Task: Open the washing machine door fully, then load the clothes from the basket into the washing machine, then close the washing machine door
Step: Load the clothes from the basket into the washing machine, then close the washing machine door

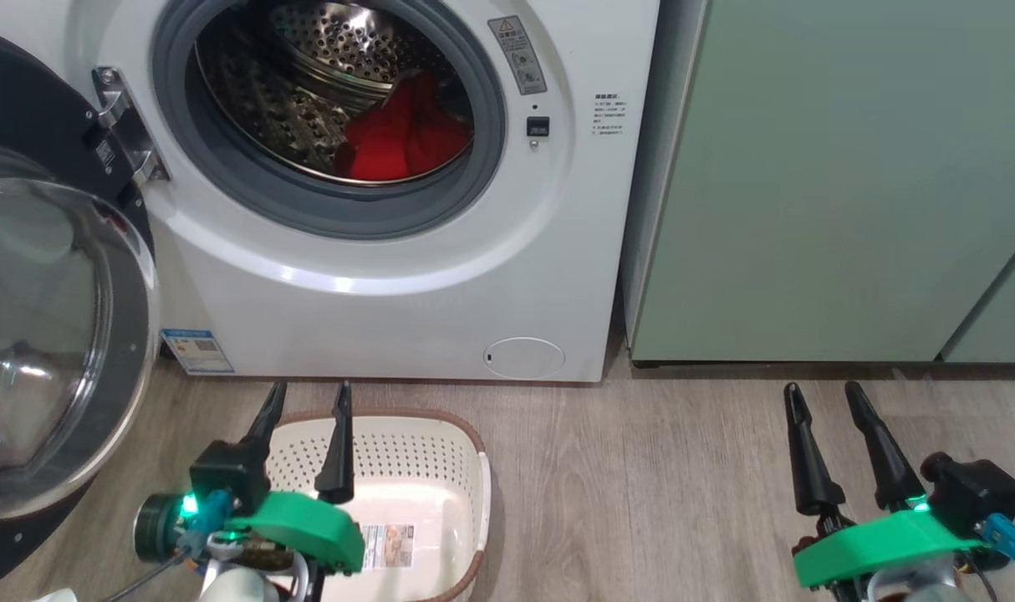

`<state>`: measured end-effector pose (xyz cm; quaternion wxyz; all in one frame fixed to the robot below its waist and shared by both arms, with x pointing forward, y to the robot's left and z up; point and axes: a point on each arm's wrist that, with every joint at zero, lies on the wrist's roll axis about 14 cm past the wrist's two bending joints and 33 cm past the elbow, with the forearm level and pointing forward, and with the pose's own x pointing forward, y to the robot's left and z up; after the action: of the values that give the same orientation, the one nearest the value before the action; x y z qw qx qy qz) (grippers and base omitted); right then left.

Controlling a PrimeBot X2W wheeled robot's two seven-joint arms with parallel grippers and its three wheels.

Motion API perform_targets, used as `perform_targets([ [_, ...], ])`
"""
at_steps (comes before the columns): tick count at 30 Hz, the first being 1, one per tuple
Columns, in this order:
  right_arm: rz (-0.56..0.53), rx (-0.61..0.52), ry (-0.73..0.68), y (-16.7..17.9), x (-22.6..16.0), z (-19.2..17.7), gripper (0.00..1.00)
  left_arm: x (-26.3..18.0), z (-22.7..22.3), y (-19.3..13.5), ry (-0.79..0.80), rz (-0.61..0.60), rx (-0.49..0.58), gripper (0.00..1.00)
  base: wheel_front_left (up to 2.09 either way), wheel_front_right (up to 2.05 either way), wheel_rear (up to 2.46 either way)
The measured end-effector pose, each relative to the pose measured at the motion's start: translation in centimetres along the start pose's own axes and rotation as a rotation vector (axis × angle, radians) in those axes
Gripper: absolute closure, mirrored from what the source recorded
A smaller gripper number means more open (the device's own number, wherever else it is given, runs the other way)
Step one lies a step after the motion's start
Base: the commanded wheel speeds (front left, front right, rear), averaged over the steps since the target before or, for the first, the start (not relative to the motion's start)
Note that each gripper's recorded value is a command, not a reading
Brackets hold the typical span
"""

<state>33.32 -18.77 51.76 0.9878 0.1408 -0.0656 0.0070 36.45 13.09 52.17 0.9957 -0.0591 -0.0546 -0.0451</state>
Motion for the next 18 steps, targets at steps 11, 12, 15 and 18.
perform_targets([
  [11,0.009,-0.006,-0.002,0.25,0.02,0.06,0.0,-0.38,-0.34,0.32,0.012,0.02,-0.025,0.0,-0.11,0.11,0.0],
  [12,0.01,-0.006,-0.002,0.28,0.03,0.08,0.0,-0.51,-0.45,0.36,0.015,0.022,-0.027,0.0,-0.8,0.8,0.0],
  [15,0.014,-0.005,-0.004,0.43,0.06,0.13,0.0,-0.8,-0.61,0.51,0.02,0.027,-0.027,0.0,-1.07,1.07,0.0],
  [18,0.017,-0.005,-0.005,0.49,0.1,0.14,0.0,-0.81,-0.51,0.54,0.017,0.028,-0.027,0.0,-1.48,1.48,0.0],
])
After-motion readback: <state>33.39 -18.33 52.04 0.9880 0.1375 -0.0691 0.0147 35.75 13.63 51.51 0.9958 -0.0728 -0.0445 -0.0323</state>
